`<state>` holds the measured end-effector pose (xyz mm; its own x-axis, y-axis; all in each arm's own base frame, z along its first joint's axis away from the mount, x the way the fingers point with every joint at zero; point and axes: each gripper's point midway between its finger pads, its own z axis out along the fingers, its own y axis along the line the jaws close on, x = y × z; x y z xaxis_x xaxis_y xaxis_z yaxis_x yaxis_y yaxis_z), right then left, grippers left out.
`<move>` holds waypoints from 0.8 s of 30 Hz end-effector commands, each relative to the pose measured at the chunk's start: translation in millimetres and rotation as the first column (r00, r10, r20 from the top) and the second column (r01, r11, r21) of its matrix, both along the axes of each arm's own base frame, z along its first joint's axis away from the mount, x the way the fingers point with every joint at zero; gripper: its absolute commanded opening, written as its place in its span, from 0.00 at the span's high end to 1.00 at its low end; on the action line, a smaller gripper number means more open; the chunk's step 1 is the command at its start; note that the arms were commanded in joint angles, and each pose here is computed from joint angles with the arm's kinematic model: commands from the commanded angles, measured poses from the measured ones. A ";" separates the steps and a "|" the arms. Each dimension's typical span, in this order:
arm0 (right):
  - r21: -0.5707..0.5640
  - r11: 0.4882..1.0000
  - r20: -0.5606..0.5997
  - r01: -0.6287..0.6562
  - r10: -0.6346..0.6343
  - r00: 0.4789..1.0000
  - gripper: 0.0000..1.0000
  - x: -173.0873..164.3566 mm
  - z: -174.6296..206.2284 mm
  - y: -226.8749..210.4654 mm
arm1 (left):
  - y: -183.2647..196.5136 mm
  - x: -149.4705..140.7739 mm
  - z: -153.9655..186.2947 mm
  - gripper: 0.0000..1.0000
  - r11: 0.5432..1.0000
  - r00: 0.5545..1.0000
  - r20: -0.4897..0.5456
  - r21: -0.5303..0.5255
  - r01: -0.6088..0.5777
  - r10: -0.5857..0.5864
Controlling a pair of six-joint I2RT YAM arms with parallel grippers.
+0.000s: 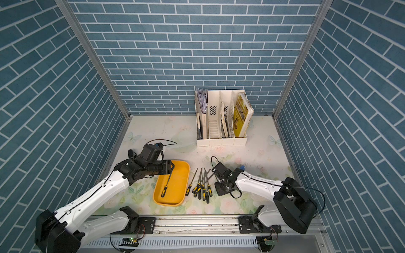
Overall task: Put the file tool into the storage box
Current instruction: Pick up the file tool from the center of the board, then place the file tool in the storage box.
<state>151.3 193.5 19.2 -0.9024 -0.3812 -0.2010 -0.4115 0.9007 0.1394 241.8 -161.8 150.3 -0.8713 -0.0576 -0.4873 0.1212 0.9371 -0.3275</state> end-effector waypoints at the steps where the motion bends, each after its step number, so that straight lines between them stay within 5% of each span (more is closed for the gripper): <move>1: -0.028 0.999 0.042 0.027 -0.026 0.999 0.90 4.7 18.2 -7.9 | -4.1 0.5 1.5 0.39 1.000 1.000 0.001 -0.012 0.011 -0.011; 12: -0.110 0.990 0.186 0.093 -0.072 0.980 0.98 39.1 76.0 -21.6 | -30.6 5.5 29.1 0.39 0.984 0.999 0.027 -0.173 0.038 -0.034; 19: 0.175 0.982 0.181 -0.071 0.039 0.983 1.00 26.7 105.2 44.2 | -78.6 -7.7 60.4 0.38 0.905 0.996 0.076 -0.418 0.076 -0.049; 24: 0.265 0.959 0.166 -0.101 0.058 0.984 1.00 8.3 108.4 66.9 | -92.5 -13.0 67.8 0.34 0.867 0.996 0.086 -0.495 0.049 -0.007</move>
<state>171.5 244.0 123.9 -0.8230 -0.3711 -0.4300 -0.4971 0.8369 0.2292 224.5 -245.4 206.9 -0.8512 -0.2035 -0.4838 0.2162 0.7039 -0.6766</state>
